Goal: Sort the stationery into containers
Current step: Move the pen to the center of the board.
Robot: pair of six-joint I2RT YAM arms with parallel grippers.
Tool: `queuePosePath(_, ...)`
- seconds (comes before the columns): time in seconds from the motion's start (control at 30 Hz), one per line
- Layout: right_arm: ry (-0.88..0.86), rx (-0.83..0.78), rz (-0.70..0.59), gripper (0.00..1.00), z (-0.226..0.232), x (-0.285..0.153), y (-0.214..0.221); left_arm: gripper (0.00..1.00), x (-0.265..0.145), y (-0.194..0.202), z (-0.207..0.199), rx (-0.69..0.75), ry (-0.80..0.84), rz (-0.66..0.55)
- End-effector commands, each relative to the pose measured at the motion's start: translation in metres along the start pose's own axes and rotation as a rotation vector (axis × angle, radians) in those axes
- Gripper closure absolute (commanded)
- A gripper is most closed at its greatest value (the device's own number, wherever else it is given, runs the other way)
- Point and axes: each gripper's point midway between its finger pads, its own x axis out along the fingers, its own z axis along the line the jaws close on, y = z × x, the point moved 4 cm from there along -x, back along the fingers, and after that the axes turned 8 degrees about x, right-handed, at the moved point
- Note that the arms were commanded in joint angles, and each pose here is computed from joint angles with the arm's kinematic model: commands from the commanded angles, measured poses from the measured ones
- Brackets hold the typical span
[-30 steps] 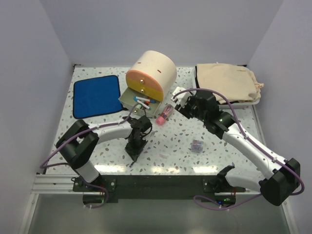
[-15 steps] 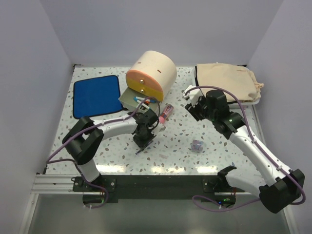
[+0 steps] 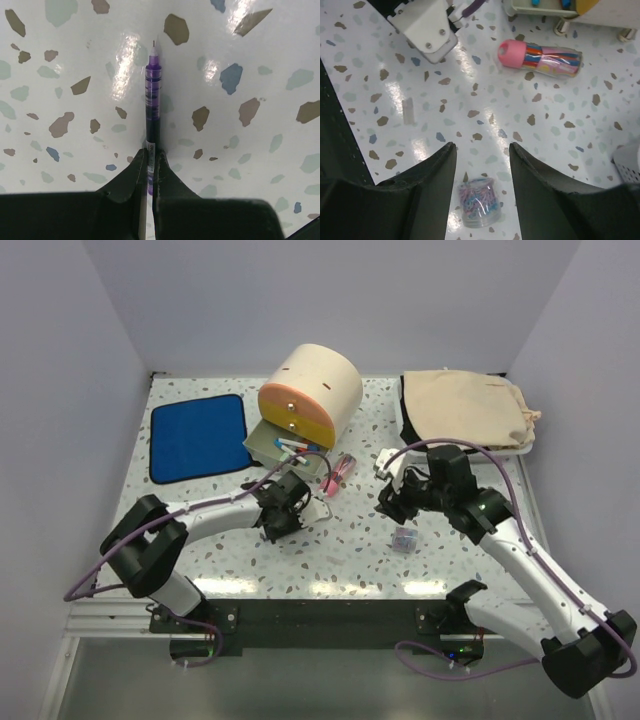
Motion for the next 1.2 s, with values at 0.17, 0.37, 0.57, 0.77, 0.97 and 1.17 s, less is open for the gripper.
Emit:
queuePosePath(0.17, -0.072, -0.104, -0.014, 0.50, 0.029, 0.026, -0.011, 1.00, 0.002, 0.028, -0.010, 0.084, 0.209, -0.059)
queuePosePath(0.37, -0.031, -0.089, -0.043, 0.50, 0.021, 0.031, -0.023, 0.79, 0.019, 0.038, -0.012, 0.062, 0.210, -0.008)
queuePosePath(0.57, -0.009, -0.075, -0.041, 0.50, 0.020, 0.026, -0.025, 0.68, 0.028, 0.046, -0.018, 0.030, 0.196, -0.006)
queuePosePath(0.77, 0.003, -0.062, -0.035, 0.50, 0.018, 0.024, -0.026, 0.69, 0.043, 0.046, -0.021, 0.039, 0.214, -0.013)
queuePosePath(0.97, 0.000, -0.046, -0.027, 0.50, 0.020, 0.024, -0.024, 0.73, 0.043, 0.040, -0.019, 0.023, 0.196, -0.054)
queuePosePath(1.17, 0.004, -0.046, -0.025, 0.50, 0.018, 0.025, -0.029, 0.76, 0.043, 0.041, -0.024, -0.001, 0.224, -0.054)
